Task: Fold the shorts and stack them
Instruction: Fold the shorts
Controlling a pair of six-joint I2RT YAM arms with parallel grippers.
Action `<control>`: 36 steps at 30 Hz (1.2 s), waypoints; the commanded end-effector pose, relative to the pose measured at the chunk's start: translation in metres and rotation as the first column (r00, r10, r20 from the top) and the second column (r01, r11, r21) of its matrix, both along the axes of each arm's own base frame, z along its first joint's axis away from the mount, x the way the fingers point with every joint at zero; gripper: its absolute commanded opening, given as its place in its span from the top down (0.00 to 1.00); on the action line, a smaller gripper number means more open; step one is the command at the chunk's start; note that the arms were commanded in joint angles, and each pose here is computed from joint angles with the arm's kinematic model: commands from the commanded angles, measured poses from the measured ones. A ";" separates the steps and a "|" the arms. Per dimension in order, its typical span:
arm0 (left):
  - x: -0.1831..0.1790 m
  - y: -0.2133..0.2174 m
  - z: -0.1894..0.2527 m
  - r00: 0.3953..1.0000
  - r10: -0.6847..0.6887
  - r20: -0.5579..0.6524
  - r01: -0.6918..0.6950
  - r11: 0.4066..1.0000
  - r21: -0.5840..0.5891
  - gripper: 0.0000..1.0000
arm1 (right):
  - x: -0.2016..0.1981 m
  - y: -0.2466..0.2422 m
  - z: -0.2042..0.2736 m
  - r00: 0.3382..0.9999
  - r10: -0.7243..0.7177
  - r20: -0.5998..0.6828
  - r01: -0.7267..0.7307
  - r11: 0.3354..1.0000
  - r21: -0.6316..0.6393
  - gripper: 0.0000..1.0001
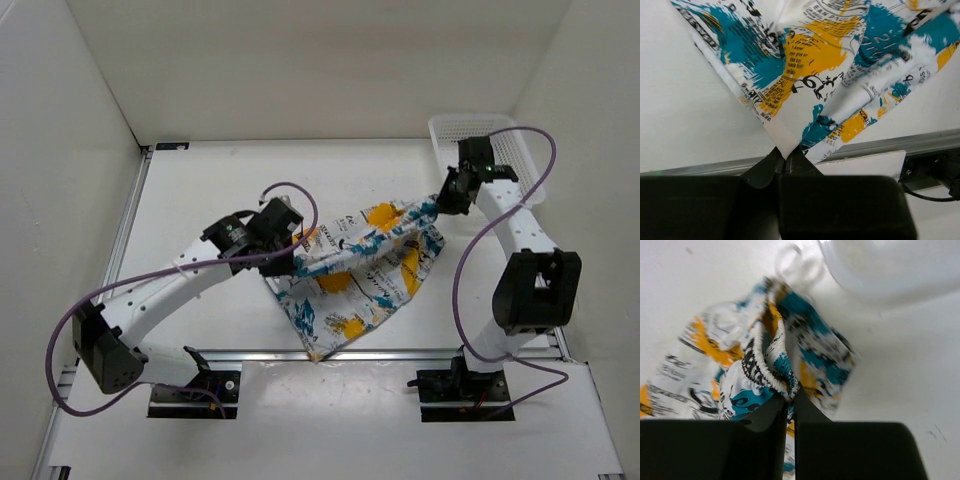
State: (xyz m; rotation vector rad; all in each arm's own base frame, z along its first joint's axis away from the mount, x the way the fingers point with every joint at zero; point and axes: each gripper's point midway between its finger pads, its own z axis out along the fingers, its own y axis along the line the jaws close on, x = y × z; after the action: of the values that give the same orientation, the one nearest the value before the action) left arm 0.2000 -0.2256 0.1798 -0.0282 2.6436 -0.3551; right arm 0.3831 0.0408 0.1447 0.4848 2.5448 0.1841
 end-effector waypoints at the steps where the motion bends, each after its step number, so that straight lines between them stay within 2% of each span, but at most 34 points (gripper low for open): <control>1: 0.023 -0.013 0.030 0.994 -0.081 0.069 0.081 0.997 -0.005 0.90 | 0.045 0.013 0.038 0.992 0.040 0.119 -0.045 0.998 0.036 1.00; 4: 0.029 -0.017 0.059 0.987 -0.117 0.114 0.119 0.993 -0.010 0.90 | 0.061 0.018 0.058 0.985 0.052 0.163 -0.061 0.997 0.054 1.00; 7: 0.015 -0.030 0.071 0.977 -0.183 0.112 0.188 0.982 -0.032 0.90 | 0.057 0.017 0.058 0.988 0.051 0.147 -0.060 0.997 0.053 1.00; 13: -0.030 -0.040 0.081 0.958 -0.272 0.091 0.279 0.957 -0.080 0.90 | 0.009 0.002 0.063 0.988 0.015 0.154 -0.018 1.000 0.015 1.00; 16: -0.050 -0.043 0.073 0.952 -0.301 0.053 0.305 0.947 -0.099 0.90 | -0.014 -0.013 0.060 0.989 -0.025 0.144 0.029 0.999 -0.030 1.00; 20: -0.085 -0.063 0.041 0.923 -0.384 -0.029 0.378 0.917 -0.132 0.90 | -0.047 -0.039 0.029 0.990 -0.123 0.071 0.129 0.988 -0.084 1.00; 22: -0.098 -0.067 0.017 0.909 -0.409 -0.083 0.401 0.910 -0.103 0.90 | -0.056 -0.050 0.021 0.985 -0.164 0.057 0.169 0.979 -0.114 1.00; 23: -0.103 -0.067 0.008 0.901 -0.421 -0.104 0.413 0.907 -0.085 0.90 | -0.060 -0.056 0.010 0.981 -0.192 0.039 0.196 0.973 -0.122 0.94; 24: -0.109 -0.066 -0.010 0.891 -0.428 -0.153 0.425 0.903 -0.054 0.79 | -0.061 -0.056 0.004 0.981 -0.193 0.026 0.194 0.973 -0.124 0.80; 25: -0.108 -0.067 -0.016 0.889 -0.425 -0.168 0.425 0.904 -0.040 0.66 | -0.060 -0.056 -0.001 0.981 -0.193 0.011 0.192 0.973 -0.127 0.60; 26: -0.110 -0.063 -0.023 0.886 -0.418 -0.199 0.425 0.905 -0.013 0.48 | -0.060 -0.056 -0.006 0.981 -0.193 -0.004 0.190 0.973 -0.130 0.45; 27: -0.104 -0.062 -0.027 0.891 -0.408 -0.199 0.423 0.905 0.037 0.24 | -0.059 -0.058 -0.009 0.978 -0.207 -0.013 0.203 0.969 -0.139 0.31; 28: -0.103 -0.053 -0.025 0.892 -0.403 -0.207 0.425 0.902 0.074 0.01 | -0.061 -0.058 -0.010 0.978 -0.207 -0.022 0.202 0.969 -0.141 0.31; 32: -0.080 -0.044 0.000 0.922 -0.368 -0.120 0.381 0.918 0.109 0.01 | -0.059 -0.054 0.025 0.969 -0.219 0.111 0.231 0.966 -0.115 0.32; 33: -0.075 -0.041 0.000 0.925 -0.363 -0.117 0.375 0.920 0.115 0.04 | -0.061 -0.050 0.034 0.967 -0.215 0.139 0.230 0.968 -0.102 0.35; 34: -0.061 -0.033 0.005 0.944 -0.314 -0.098 0.324 0.939 0.113 0.08 | -0.059 -0.050 0.038 0.964 -0.215 0.157 0.232 0.968 -0.098 0.47; 36: -0.046 -0.032 0.003 0.954 -0.291 -0.072 0.297 0.951 0.087 0.20 | -0.059 -0.040 0.038 0.972 -0.178 0.157 0.195 0.975 -0.104 0.64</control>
State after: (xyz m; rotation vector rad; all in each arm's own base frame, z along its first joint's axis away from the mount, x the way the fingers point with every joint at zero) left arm 0.1247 -0.2699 0.1595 0.4917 2.8234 -0.3006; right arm 0.3167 -0.0050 0.1622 0.6596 2.4201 -0.0173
